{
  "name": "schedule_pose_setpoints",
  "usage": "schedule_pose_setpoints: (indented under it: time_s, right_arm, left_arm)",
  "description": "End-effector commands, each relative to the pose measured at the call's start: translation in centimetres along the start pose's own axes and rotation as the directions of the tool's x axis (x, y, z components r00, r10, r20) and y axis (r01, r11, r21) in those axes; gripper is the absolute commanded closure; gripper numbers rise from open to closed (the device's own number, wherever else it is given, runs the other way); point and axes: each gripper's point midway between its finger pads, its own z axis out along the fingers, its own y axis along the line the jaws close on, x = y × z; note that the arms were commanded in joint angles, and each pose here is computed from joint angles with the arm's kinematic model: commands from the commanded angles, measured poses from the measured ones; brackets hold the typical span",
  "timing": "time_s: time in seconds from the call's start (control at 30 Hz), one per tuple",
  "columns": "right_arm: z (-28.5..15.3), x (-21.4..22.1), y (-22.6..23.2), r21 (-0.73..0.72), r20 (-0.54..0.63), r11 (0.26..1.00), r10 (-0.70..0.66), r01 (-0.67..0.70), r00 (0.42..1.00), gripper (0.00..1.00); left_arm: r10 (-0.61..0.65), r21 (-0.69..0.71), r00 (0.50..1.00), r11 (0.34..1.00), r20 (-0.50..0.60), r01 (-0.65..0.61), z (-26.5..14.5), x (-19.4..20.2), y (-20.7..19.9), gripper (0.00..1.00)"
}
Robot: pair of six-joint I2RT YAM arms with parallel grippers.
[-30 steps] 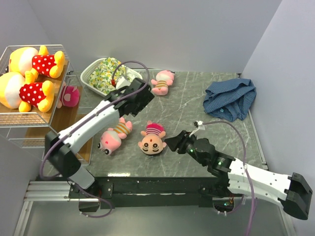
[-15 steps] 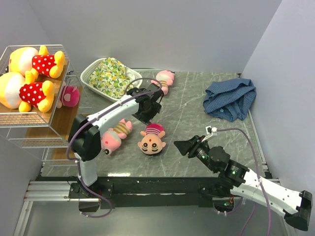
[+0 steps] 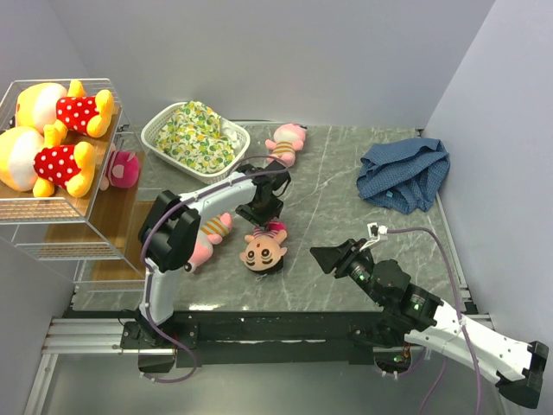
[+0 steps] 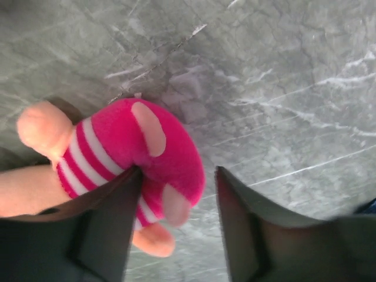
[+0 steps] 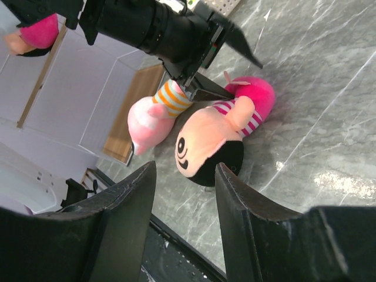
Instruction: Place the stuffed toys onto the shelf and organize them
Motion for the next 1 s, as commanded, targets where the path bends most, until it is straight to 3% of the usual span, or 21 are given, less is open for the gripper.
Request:
schedule_pose_setpoints:
  time_s: [0.0, 0.03, 0.07, 0.17, 0.33, 0.4, 0.43, 0.57, 0.63, 0.8, 0.83, 0.97]
  right_arm:
    - [-0.1, -1.2, 0.0, 0.006, 0.049, 1.0, -0.01, 0.009, 0.999, 0.48]
    - [-0.1, -1.3, 0.1, 0.006, 0.053, 1.0, -0.01, 0.009, 0.999, 0.48]
    - [-0.1, -1.3, 0.1, 0.005, 0.052, 1.0, -0.01, 0.01, 0.999, 0.48]
    - [0.0, -1.5, 0.3, 0.0, 0.061, 1.0, -0.007, 0.007, 0.998, 0.48]
    - [0.1, -1.6, 0.7, -0.012, 0.059, 1.0, -0.004, 0.005, 0.998, 0.48]
    - [0.1, -1.6, 0.8, -0.016, 0.059, 1.0, -0.002, 0.002, 0.998, 0.48]
    - [0.0, -1.7, 0.9, -0.018, 0.06, 1.0, 0.003, -0.002, 0.998, 0.48]
    - [-0.3, -2.5, 1.4, -0.034, 0.081, 0.999, 0.011, -0.008, 0.997, 0.48]
    - [-0.5, -2.9, 1.6, -0.036, 0.091, 0.999, 0.01, -0.007, 0.996, 0.48]
    - [-1.0, -4.5, 2.3, -0.041, 0.132, 0.999, 0.011, -0.005, 0.991, 0.47]
    - [-1.0, -4.8, 2.5, -0.043, 0.14, 0.999, 0.011, -0.005, 0.99, 0.46]
    - [-1.1, -5.5, 2.6, -0.029, 0.156, 1.0, -0.007, 0.011, 0.988, 0.44]
  left_arm:
    - [0.048, -0.003, 0.999, 0.999, 0.021, -0.048, -0.4, 0.1, 0.5, 0.5]
    - [0.064, 0.007, 0.997, 0.998, 0.043, -0.065, -0.7, 0.2, 0.5, 0.59]
    - [0.065, 0.01, 0.996, 0.998, 0.057, -0.066, -1.5, 0.1, 0.8, 0.61]
    - [0.085, -0.005, 0.992, 0.996, 0.092, -0.085, -2.3, 0.7, 2.4, 0.6]
    - [0.154, -0.033, 0.987, 0.988, 0.054, -0.152, -0.6, 2.4, 4.6, 0.6]
    - [0.175, -0.051, 0.984, 0.984, 0.042, -0.173, 0.1, 2.7, 5.5, 0.69]
    - [0.181, -0.055, 0.983, 0.982, 0.043, -0.178, 0.1, 2.7, 5.8, 0.87]
    - [0.224, 0.021, 0.968, 0.973, 0.109, -0.228, -2.0, 2.3, 4.0, 0.96]
    - [0.252, 0.072, 0.948, 0.96, 0.195, -0.27, -4.0, 1.3, 2.6, 0.99]
    - [0.411, 0.095, 0.804, 0.865, 0.431, -0.493, -9.8, -1.0, -1.1, 0.99]
    - [0.453, 0.044, 0.724, 0.833, 0.52, -0.552, -10.8, -2.5, -1.3, 0.99]
    - [0.531, -0.075, 0.521, 0.745, 0.669, -0.663, -14.0, -4.0, -0.8, 0.99]
